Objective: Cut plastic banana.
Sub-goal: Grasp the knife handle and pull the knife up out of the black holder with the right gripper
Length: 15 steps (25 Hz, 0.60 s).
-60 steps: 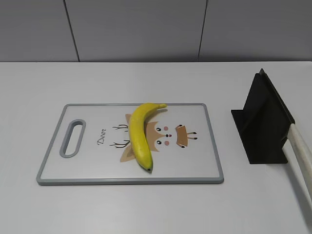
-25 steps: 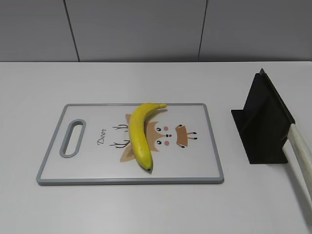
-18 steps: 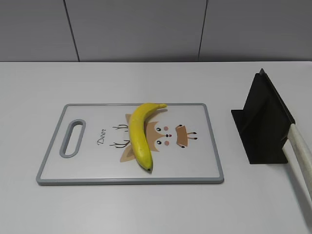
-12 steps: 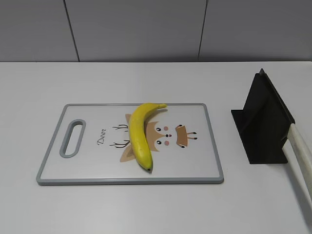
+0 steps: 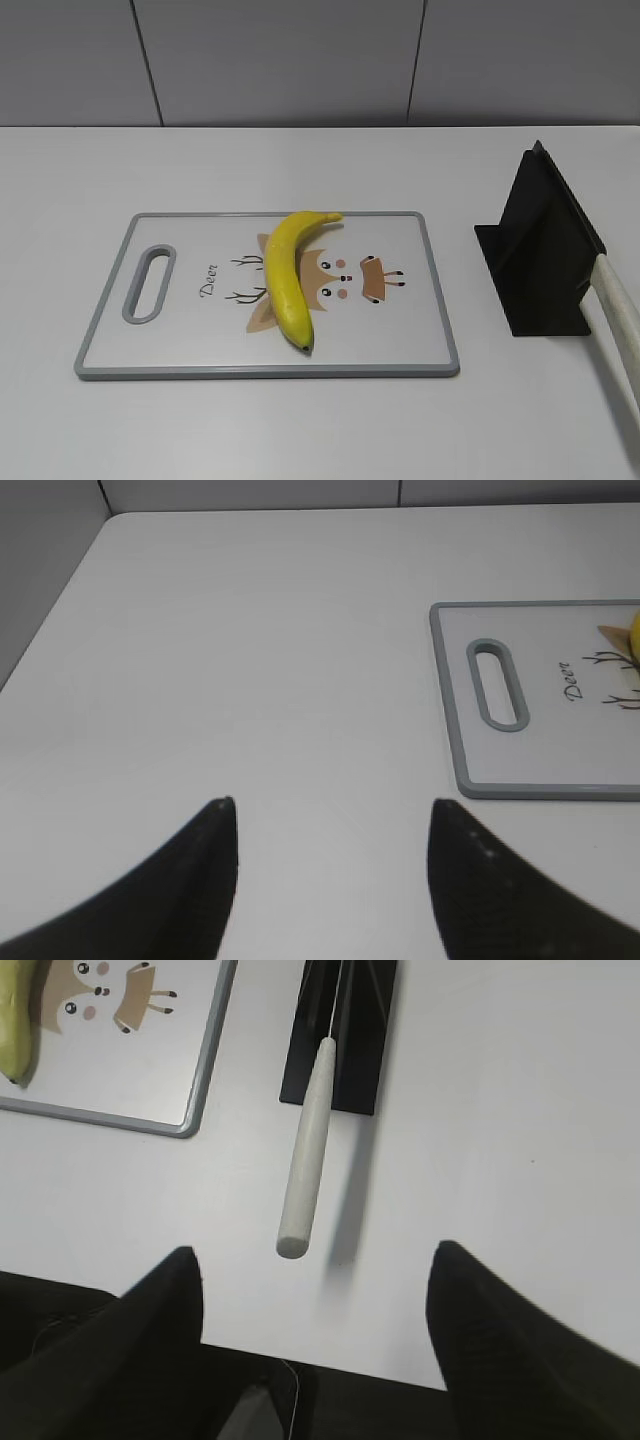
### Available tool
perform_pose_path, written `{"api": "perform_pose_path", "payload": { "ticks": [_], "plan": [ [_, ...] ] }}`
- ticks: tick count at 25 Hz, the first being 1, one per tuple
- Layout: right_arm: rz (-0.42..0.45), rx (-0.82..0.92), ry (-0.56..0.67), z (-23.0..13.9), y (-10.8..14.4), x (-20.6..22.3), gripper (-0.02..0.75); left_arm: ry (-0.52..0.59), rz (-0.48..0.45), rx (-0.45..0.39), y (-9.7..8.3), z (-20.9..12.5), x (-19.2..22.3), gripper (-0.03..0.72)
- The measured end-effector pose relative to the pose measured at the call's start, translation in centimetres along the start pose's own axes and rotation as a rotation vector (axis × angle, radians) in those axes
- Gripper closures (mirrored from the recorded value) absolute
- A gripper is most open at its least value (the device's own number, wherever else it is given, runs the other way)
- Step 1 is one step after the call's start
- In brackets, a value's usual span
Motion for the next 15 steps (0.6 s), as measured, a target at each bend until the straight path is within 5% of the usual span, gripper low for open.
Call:
{"api": "perform_pose_path", "payload": {
  "ticks": [15],
  "plan": [
    [-0.052, 0.080, 0.353, 3.5, -0.9, 9.3, 0.192, -0.001, -0.002, -0.001, 0.0, 0.0, 0.0, 0.099]
  ]
}}
Point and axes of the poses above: a point on each arm's last joint axis where the gripper is mounted, x pointing out along that axis toward the gripper, y along the wrist's bending axis when the last joint is at zero, z = x × y, the point moved 2 cm from there along x, pointing out along that axis toward the gripper, and after that the axes turned 13 degrees about x, right-handed, at the moved point
